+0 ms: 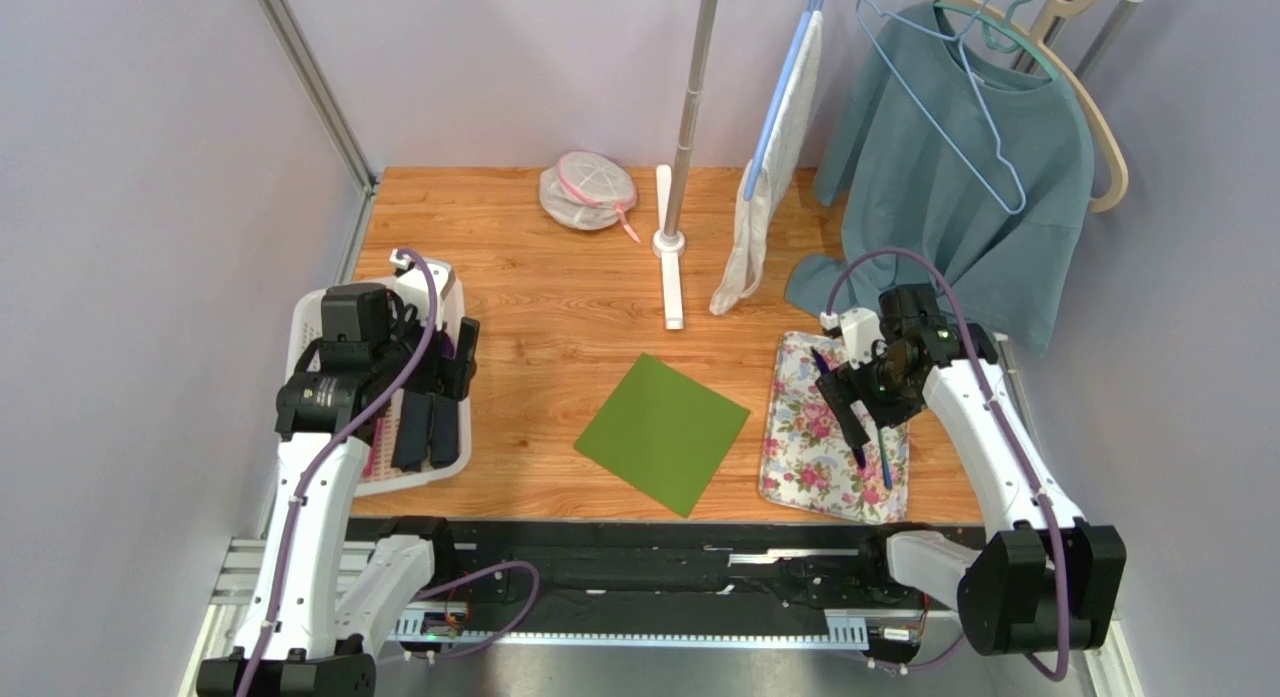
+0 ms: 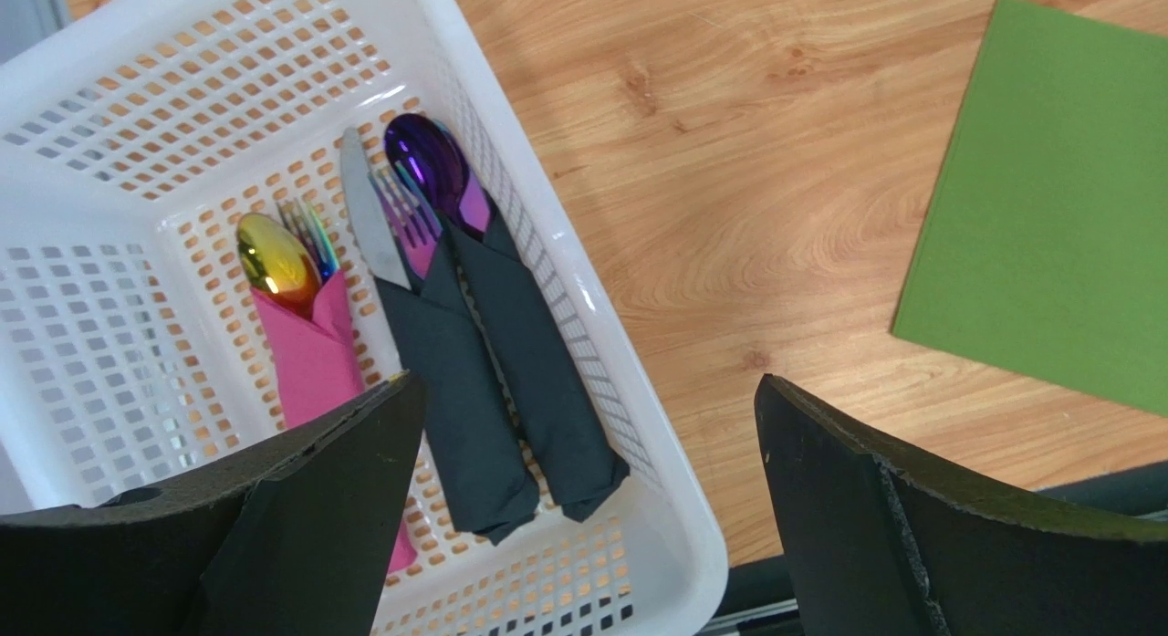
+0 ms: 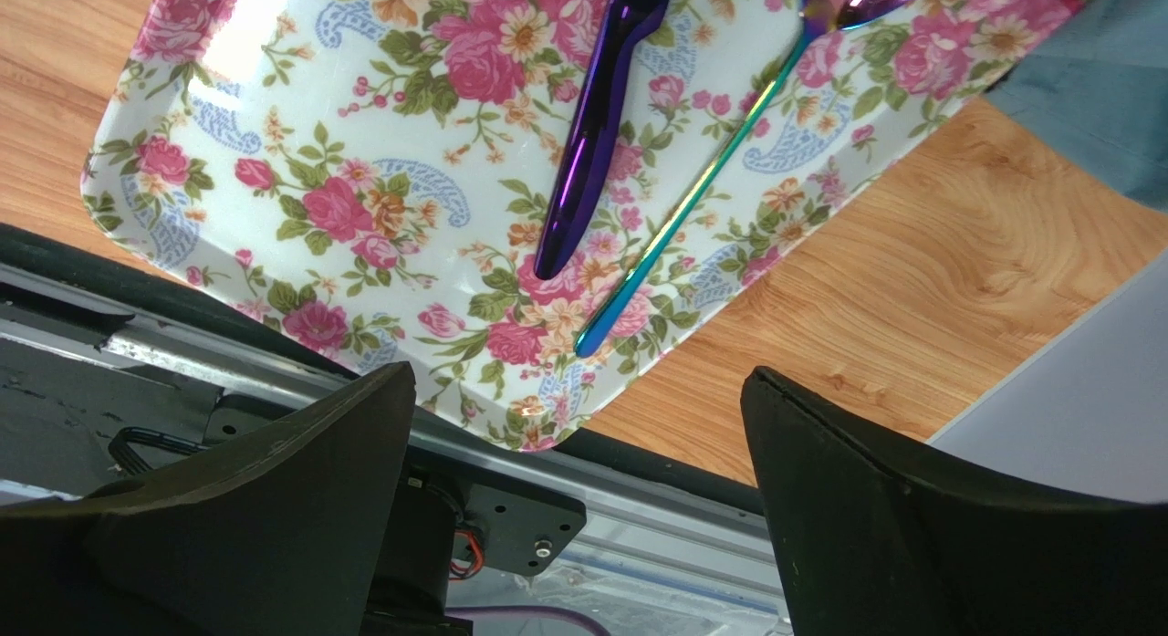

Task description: Place the utensils on the paper napkin and roll it up

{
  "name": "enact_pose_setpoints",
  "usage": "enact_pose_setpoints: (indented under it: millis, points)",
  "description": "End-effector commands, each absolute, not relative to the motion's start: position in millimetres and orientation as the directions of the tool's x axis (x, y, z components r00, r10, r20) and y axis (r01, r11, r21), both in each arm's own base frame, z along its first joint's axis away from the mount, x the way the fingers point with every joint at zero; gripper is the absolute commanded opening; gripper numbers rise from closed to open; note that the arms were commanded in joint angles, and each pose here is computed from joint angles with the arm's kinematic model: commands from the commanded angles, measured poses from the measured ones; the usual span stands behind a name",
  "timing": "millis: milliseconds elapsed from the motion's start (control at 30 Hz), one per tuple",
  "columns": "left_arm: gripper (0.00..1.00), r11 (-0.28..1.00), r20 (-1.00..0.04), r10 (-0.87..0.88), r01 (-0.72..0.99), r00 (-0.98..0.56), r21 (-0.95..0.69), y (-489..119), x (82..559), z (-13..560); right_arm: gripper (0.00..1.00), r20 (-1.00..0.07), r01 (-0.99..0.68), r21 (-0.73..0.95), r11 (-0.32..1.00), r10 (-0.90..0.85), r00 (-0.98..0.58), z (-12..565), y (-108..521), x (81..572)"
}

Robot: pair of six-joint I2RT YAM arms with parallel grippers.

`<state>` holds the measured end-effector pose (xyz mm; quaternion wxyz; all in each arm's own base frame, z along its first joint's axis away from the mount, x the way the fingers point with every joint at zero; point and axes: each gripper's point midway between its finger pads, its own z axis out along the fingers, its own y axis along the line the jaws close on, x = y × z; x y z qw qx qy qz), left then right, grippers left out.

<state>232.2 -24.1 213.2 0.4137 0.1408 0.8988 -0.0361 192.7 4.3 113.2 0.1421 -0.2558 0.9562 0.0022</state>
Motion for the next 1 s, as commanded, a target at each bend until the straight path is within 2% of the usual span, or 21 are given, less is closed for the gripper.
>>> enact_pose_setpoints:
  millis: [0, 133, 367, 500, 600, 767, 833, 967]
  points:
    - [0.99, 0.977, -0.793, 0.186, 0.195, -0.58, 0.086, -11, 249, 225, 0.91, -0.25, -0.511, -0.069, 0.857, -0.51, -0.823, 113, 9, 198]
    - [0.99, 0.982, -0.79, 0.157, 0.182, -0.593, 0.059, -13, 256, 226, 0.84, -0.182, -0.521, -0.059, 0.851, -0.522, -0.833, 101, 12, 198]
    - [0.99, 0.979, -0.807, 0.105, 0.205, -0.582, -0.021, -28, 266, 230, 0.81, -0.08, -0.505, -0.084, 0.859, -0.511, -0.856, 83, 10, 208]
    - [0.99, 0.976, -0.813, 0.085, 0.214, -0.576, -0.05, -33, 270, 231, 0.73, 0.001, -0.491, -0.037, 0.87, -0.492, -0.871, 69, 15, 212]
    - [0.99, 0.973, -0.817, 0.075, 0.222, -0.572, -0.066, -36, 274, 231, 0.63, 0.034, -0.481, -0.006, 0.876, -0.481, -0.876, 61, 20, 215]
    - [0.99, 0.976, -0.818, 0.075, 0.21, -0.571, -0.057, -34, 280, 228, 0.52, 0.059, -0.449, -0.022, 0.893, -0.447, -0.893, 47, 19, 224]
    - [0.99, 0.976, -0.82, 0.072, 0.21, -0.567, -0.059, -34, 282, 228, 0.42, 0.068, -0.435, -0.033, 0.9, -0.433, -0.899, 40, 19, 229]
    - [0.99, 0.972, -0.822, 0.069, 0.222, -0.566, -0.071, -37, 285, 226, 0.38, 0.056, -0.431, -0.075, 0.899, -0.428, -0.902, 33, 14, 240]
